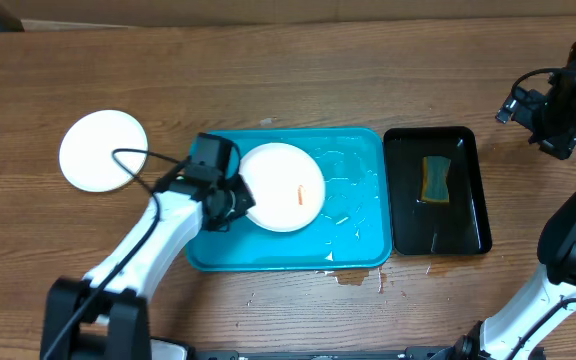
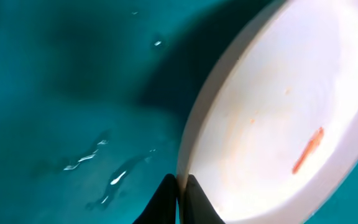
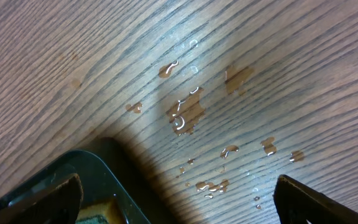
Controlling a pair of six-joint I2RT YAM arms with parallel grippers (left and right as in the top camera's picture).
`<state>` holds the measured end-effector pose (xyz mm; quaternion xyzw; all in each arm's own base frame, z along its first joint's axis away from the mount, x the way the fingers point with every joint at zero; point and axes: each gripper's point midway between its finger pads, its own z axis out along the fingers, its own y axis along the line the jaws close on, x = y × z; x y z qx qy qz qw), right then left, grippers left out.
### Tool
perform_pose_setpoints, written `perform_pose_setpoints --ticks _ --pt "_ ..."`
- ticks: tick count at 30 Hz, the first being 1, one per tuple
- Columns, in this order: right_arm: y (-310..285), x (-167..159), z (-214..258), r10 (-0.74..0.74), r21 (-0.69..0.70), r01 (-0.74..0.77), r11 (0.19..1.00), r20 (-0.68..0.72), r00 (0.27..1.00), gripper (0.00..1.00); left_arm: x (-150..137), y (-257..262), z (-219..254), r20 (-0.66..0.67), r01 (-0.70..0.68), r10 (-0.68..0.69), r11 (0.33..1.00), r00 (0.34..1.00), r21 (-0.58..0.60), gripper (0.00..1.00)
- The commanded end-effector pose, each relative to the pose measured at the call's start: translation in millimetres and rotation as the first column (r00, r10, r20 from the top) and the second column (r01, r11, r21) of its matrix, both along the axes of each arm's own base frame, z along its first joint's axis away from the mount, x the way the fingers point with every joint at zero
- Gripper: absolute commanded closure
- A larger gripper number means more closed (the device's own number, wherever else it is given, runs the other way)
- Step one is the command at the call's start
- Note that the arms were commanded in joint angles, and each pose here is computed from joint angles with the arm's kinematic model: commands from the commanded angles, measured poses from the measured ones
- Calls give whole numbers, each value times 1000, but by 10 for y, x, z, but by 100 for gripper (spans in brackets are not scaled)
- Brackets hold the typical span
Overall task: Clean dirty plates on tray and stack at the side
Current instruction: 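Slide the lower white plate up to the teal tray's center with left gripper, then reach right gripper into black tray and grasp the sponge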
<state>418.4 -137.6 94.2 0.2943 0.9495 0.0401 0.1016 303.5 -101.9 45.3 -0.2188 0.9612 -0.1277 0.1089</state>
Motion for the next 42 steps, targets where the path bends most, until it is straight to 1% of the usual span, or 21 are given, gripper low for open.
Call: perform_pose_setpoints --ticks 1,2,3,5,7,8,10,12,15,19,20,22,24,26,28,30,33,35,39,41,42 --pt "-30 41 90 -8 -14 8 1000 25 1000 0 116 -136 -97 13 55 -56 998 998 6 82" --pt "-30 41 91 -8 -14 8 1000 25 1000 0 149 -148 -95 20 61 -61 998 998 6 66" --pt "-30 41 90 -8 -14 8 1000 25 1000 0 181 -158 -78 27 72 -72 997 997 7 47" --pt "-31 41 90 -8 -14 8 1000 25 1000 0 248 -175 13 49 112 -113 994 992 19 28" --pt "-30 41 90 -8 -14 8 1000 25 1000 0 323 -182 155 69 167 -170 985 983 47 14" --pt "-30 41 90 -8 -14 8 1000 25 1000 0 358 -156 226 74 182 -188 980 979 74 11" --pt "-31 41 91 -8 -14 8 1000 25 1000 0 416 -80 375 76 207 -219 968 973 139 9" --pt "-30 41 90 -8 -14 8 1000 25 1000 0 467 -19 524 77 237 -255 952 964 195 10" --pt "-30 41 90 -8 -14 8 1000 25 1000 0 535 20 712 85 266 -294 933 952 243 19" --pt "-30 41 91 -8 -14 8 1000 25 1000 0 567 9 761 94 280 -311 927 946 248 21" --pt "-30 41 91 -8 -14 8 1000 25 1000 0 565 10 746 90 281 -311 927 946 248 23" --pt "-30 41 90 -8 -14 8 1000 25 1000 0 565 9 710 80 283 -311 927 947 248 29" --pt "-30 41 91 -8 -14 8 1000 25 1000 0 565 8 648 63 287 -311 926 948 247 33" --pt "-30 41 90 -8 -14 8 1000 25 1000 0 554 6 552 35 295 -312 924 949 244 35" --pt "-30 41 90 -8 -14 8 1000 25 1000 0 521 7 407 -7 306 -313 922 950 238 35" --pt "-30 41 91 -8 -14 8 1000 25 1000 0 473 -30 206 -59 325 -320 922 946 209 34" --pt "-30 41 91 -8 -14 8 1000 25 1000 0 438 -108 -19 -111 346 -332 925 937 158 34" --pt "-30 41 91 -8 -14 8 1000 25 1000 0 434 -127 -154 -137 352 -334 925 933 145 34" --pt "-30 41 90 -8 -14 8 1000 25 1000 0 455 -129 -300 -157 354 -332 924 930 144 42" --pt "-30 41 90 -8 -14 8 1000 25 1000 0 493 -140 -334 -147 353 -333 924 932 145 49" --pt "-30 41 90 -8 -14 8 1000 25 1000 0 513 -147 -344 -141 352 -333 925 932 145 54"
